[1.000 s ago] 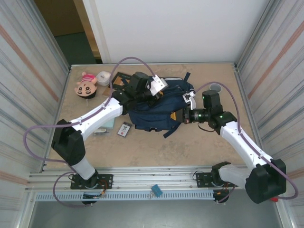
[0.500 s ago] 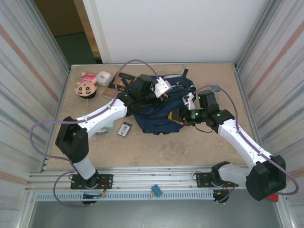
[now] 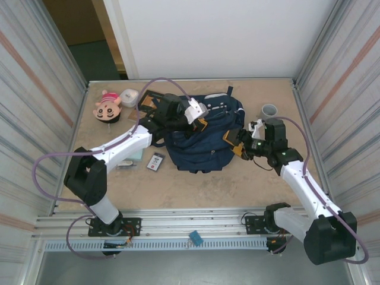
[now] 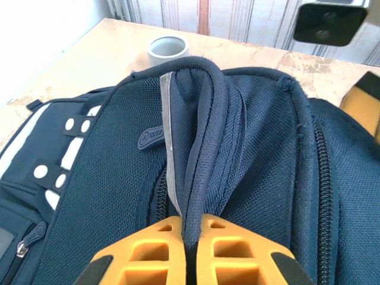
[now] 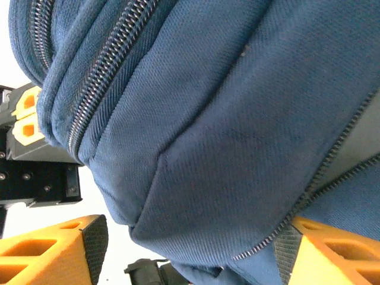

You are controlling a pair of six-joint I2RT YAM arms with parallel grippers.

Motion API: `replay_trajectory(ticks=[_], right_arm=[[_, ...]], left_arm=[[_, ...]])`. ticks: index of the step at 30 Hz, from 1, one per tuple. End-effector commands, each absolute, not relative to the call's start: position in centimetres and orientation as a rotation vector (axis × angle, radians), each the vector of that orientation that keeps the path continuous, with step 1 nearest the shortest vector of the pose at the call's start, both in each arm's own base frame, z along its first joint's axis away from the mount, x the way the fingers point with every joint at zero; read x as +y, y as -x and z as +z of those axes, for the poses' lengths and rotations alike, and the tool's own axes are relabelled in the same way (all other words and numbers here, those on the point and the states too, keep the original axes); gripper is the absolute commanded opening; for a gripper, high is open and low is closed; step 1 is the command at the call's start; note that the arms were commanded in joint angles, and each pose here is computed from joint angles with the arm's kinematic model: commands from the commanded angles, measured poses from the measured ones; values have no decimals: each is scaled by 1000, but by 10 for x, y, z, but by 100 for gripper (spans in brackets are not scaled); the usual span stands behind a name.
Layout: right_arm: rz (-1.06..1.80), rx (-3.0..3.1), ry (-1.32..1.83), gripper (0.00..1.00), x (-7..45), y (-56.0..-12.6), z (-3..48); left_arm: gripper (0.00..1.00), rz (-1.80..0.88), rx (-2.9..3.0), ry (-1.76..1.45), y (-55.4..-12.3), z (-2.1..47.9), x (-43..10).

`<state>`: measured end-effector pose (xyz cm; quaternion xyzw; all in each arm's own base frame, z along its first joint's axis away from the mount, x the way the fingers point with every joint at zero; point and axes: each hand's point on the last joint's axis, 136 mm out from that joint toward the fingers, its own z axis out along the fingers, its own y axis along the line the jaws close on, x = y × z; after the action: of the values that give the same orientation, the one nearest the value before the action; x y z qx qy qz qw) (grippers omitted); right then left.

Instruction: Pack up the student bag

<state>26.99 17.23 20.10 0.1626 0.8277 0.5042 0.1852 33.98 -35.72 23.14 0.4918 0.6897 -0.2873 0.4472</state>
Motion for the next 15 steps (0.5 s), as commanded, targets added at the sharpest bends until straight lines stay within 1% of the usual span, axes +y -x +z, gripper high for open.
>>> replay_trajectory(ticks=[1,2,3,4,6,9,10,11,14,15], right_arm=[[1484,2221,-491,72,178,-287,221],[1489,2211,-486,70,180,-289,223],[1494,2202,-486,65,182,-292,226],[1494,2194,-490,54,184,-294,228],[1494,2177,-497,39,186,-298,230],[1503,2144,-481,13,190,-301,234],[1502,2134,-474,7,191,-302,236],[1498,2120,-464,4,193,-302,240],[1481,2089,-450,1,196,-302,247],[1472,2080,-451,1,196,-302,250]], left_arm=[[0,-801,1457,-1202,-324,303,-366],[0,-805,1461,-1199,-324,303,-366],[0,-805,1468,-1195,-323,302,-366],[0,-795,1476,-1186,-324,302,-366],[0,-751,1498,-1168,-326,301,-364],[0,-690,1540,-1135,-326,301,-358],[3,-672,1557,-1116,-327,303,-355],[10,-653,1590,-1089,-327,302,-351],[41,-619,1687,-999,-323,307,-337],[46,-602,1725,-951,-320,311,-330]])
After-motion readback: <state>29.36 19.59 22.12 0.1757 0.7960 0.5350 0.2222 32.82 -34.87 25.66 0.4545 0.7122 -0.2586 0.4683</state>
